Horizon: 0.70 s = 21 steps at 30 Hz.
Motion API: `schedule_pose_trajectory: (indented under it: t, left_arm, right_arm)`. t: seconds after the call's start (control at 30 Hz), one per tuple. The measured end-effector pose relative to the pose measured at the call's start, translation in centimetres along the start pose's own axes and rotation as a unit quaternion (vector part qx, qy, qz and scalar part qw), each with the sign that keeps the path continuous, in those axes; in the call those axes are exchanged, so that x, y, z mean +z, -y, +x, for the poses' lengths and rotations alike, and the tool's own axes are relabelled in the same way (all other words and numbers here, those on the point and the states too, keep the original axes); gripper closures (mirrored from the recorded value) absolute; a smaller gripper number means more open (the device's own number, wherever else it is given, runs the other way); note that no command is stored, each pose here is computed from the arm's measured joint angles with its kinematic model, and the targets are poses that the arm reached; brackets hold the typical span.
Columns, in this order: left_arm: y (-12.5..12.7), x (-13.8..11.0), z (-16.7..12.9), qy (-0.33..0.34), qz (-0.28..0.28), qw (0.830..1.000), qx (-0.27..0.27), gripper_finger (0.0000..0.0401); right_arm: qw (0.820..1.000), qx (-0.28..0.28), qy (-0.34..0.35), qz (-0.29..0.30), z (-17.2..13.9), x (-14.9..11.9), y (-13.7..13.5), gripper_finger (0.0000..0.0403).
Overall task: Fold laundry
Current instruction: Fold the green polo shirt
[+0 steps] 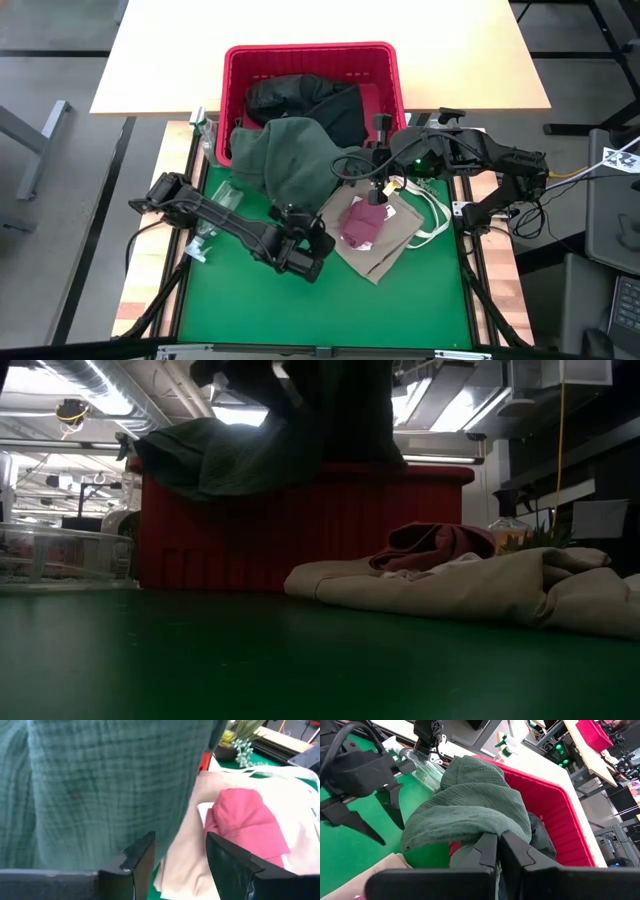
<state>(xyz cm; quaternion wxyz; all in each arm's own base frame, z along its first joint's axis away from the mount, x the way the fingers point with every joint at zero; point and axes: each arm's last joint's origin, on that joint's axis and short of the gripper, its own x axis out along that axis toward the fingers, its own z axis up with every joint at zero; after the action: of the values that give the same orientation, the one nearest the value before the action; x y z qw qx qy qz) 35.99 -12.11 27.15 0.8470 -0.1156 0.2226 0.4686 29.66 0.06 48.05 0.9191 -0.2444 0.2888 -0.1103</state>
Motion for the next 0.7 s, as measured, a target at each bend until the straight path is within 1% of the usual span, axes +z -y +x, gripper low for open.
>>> schedule_pose_trajectory:
  t: [0.4, 0.57, 0.7]
  left_arm:
    - [0.0, 2.0, 2.8, 0.011, -0.078, 0.997, 0.007, 0.0232]
    - [0.5, 2.4, 3.1, 0.005, -0.108, 0.994, -0.014, 0.0232]
    - [0.6, 2.5, 3.1, 0.019, -0.115, 0.993, -0.012, 0.0232]
  right_arm:
    - [1.000, 0.000, 0.000, 0.000, 0.0, 0.0, 0.0, 0.0391]
    - [1.000, 0.000, 0.000, 0.000, 0.0, 0.0, 0.0, 0.0391]
    - [1.000, 0.000, 0.000, 0.000, 0.0, 0.0, 0.0, 0.0391]
